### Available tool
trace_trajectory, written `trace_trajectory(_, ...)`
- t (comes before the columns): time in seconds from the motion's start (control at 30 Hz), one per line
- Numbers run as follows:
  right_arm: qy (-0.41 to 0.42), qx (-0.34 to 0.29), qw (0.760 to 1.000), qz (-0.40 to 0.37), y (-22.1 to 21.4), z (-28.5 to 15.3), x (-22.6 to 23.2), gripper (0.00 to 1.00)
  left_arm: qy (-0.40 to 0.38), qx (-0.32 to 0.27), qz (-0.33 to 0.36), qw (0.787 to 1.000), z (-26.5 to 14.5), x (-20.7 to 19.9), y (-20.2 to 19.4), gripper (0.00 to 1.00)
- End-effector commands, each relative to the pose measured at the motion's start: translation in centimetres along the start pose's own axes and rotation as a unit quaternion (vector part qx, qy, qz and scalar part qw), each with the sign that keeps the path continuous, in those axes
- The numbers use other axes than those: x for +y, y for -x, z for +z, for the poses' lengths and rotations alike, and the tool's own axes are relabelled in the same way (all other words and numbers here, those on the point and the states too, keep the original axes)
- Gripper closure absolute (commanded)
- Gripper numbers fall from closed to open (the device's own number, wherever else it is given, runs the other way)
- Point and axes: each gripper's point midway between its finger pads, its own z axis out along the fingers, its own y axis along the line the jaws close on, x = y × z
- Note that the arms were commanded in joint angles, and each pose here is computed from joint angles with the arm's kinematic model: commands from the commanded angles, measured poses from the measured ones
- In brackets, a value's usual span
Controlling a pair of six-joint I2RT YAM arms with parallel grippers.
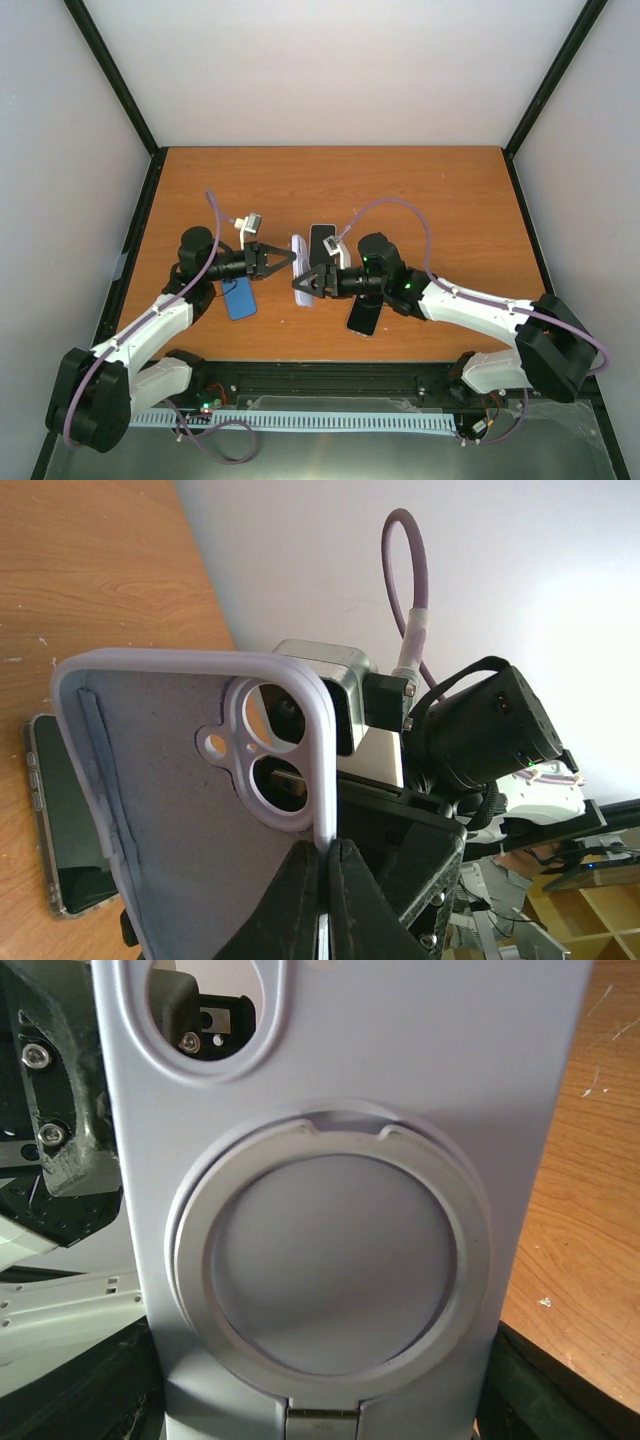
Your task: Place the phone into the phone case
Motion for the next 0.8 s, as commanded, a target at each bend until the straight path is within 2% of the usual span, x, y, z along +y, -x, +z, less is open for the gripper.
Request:
trace_trajectory(0.0, 0.003, -0.015, 1.0, -0.012, 0.2, -0.2, 0.3, 0.23, 0.021, -0.001, 0.014, 1.0, 0.0, -0.1, 0.1, 1.0)
trace_trajectory(0.23, -0.074, -0.054, 0.996, -0.015, 0.6, -2.3, -1.5, 0.0, 0.093, -0.009, -0.009, 0.996, -0.1, 2.7, 0.5, 1.0)
trace_trajectory(0.37, -0.126, -0.093, 0.988, -0.018, 1.0, -4.7, -2.6, 0.0, 0.169, -0.02, -0.032, 0.985, -0.5, 5.3, 0.9, 1.0)
trace_trajectory(0.47, -0.162, -0.12, 0.979, -0.018, 1.4, -6.5, -3.3, 0.0, 0.251, -0.016, -0.055, 0.966, -0.7, 7.7, 0.5, 1.0)
trace_trajectory(0.77, -0.211, -0.173, 0.962, -0.027, 1.9, -10.6, -3.7, 0.0, 0.379, 0.038, -0.115, 0.917, 1.2, 12.9, -3.4, 1.0)
